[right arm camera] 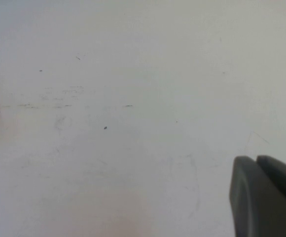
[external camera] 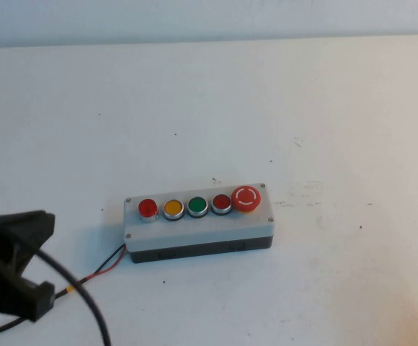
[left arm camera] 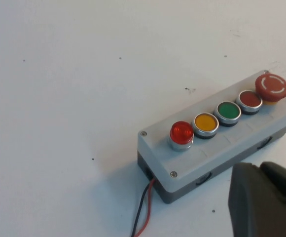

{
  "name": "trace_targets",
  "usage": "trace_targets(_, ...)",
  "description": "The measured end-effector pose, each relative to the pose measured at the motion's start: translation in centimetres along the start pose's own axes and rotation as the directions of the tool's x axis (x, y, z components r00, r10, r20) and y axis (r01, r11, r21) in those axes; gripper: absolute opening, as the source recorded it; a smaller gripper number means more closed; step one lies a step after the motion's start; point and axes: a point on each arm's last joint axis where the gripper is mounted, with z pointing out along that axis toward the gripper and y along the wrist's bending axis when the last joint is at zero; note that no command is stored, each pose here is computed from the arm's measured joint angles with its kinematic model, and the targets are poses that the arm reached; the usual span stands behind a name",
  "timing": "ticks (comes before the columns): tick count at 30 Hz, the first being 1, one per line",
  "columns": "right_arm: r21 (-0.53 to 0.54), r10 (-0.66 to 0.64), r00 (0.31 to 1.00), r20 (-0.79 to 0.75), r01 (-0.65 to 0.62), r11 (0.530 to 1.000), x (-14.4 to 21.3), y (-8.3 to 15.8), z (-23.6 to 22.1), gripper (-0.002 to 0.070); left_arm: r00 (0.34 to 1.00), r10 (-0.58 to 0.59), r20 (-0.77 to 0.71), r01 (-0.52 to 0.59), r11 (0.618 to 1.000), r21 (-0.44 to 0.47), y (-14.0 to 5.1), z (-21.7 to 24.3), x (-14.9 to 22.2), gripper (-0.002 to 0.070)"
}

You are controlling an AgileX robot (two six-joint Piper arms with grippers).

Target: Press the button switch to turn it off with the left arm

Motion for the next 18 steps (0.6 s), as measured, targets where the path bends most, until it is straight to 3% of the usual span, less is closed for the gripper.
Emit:
trace_targets(6, 0.0, 0.0, 1.0, 0.0, 0.0, 1.0, 0.0, 0.0, 0.0, -0.0016, 0.995, 0.038, 0.09, -0.035, 0.999, -0.031, 0.0, -2.5, 3.8, -0.0003)
trace_targets(18, 0.0, 0.0, 1.0, 0.0, 0.0, 1.0, 0.0, 0.0, 0.0, -0.0016, 0.981, 0.089, 0.173, -0.076, 0.994, -0.085, 0.1, -3.9, 6.0, -0.0003)
